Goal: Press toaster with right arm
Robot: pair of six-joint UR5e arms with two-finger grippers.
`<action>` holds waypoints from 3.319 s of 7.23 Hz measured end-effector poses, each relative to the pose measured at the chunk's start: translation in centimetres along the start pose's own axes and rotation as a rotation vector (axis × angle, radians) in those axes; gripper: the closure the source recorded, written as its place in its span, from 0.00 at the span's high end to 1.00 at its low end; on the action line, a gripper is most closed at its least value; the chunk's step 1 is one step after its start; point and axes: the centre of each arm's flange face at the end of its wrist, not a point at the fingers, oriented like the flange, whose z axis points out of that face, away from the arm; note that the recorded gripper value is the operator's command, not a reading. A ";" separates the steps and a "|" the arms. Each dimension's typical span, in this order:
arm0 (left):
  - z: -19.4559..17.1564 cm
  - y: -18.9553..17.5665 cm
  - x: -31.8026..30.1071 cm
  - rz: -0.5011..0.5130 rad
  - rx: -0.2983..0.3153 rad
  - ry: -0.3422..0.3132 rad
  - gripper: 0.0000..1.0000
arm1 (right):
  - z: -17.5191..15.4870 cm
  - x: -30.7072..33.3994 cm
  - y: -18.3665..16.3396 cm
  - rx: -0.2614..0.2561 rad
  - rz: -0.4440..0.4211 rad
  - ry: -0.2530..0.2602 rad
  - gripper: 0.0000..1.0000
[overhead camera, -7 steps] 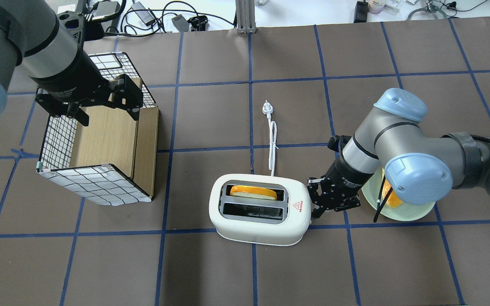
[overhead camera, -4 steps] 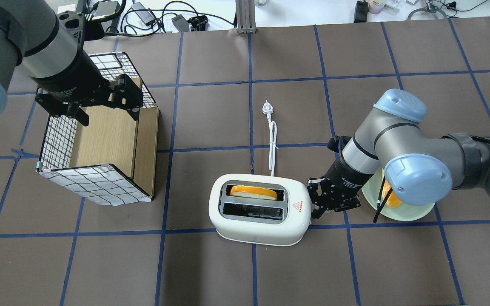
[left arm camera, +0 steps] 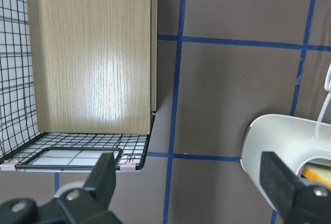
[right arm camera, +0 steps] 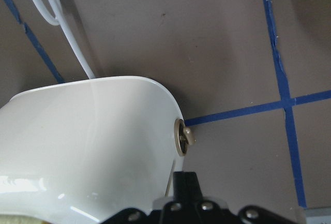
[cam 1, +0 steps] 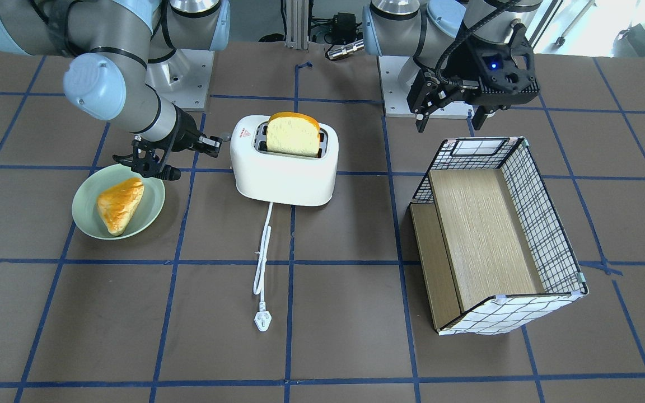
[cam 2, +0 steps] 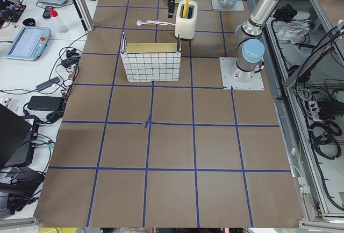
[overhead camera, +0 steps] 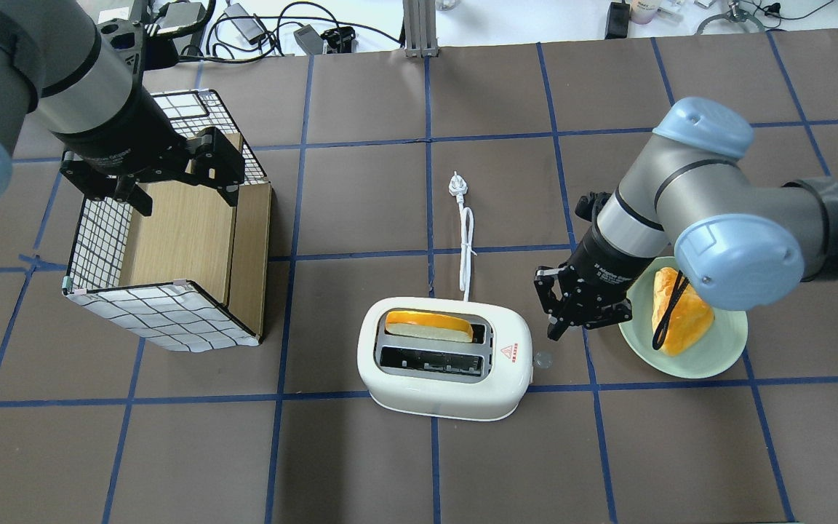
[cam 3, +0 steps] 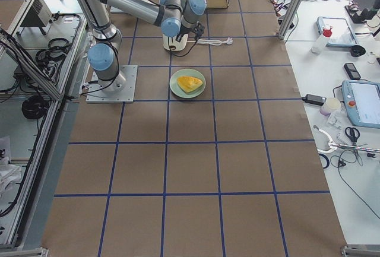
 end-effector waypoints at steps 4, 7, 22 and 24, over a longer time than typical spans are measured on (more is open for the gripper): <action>0.0 0.0 0.0 0.000 0.000 0.000 1.00 | -11.6 -2.4 1.3 0.170 -0.041 0.052 1.00; 0.0 0.0 0.0 0.000 0.000 0.000 1.00 | -18.3 -3.6 1.5 0.364 -0.234 0.121 1.00; 0.0 0.0 0.0 0.000 0.000 0.000 1.00 | -23.4 -4.2 0.4 0.348 -0.315 0.237 1.00; 0.0 0.0 0.0 0.000 0.000 0.000 1.00 | -23.4 -4.3 0.1 0.377 -0.321 0.230 1.00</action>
